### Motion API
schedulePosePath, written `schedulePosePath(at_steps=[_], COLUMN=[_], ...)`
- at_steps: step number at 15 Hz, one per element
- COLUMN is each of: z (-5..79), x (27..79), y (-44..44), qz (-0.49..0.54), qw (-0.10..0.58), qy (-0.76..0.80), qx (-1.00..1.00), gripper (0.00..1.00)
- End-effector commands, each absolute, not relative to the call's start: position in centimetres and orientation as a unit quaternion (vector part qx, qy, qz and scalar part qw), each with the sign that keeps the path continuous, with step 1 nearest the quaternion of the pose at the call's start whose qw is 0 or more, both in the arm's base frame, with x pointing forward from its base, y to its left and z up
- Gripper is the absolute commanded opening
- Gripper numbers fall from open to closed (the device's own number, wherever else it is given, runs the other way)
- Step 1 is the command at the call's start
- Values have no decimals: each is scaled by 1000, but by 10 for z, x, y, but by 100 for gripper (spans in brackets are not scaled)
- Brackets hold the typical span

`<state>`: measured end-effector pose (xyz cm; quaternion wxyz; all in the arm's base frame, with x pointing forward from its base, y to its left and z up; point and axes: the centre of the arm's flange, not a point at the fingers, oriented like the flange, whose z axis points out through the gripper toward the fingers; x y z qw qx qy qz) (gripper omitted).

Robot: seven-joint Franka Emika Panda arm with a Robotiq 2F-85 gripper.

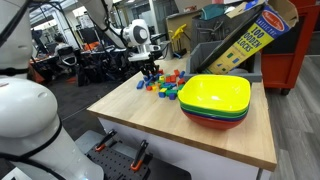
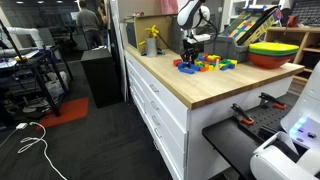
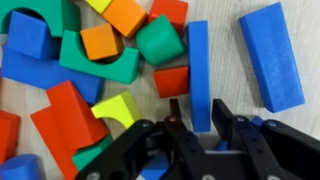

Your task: Move one of the blue blocks closer to the grey bin

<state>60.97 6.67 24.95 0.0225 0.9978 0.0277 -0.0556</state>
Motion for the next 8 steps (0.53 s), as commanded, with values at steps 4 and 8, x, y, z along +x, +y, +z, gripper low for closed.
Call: schedulePosePath(at_steps=[4,8], z=[263,288], x=[614,617], y=[68,71], qz=[-66,-61], qw=[21,21], qy=[20,3], qx=[997,998], gripper=[3,4])
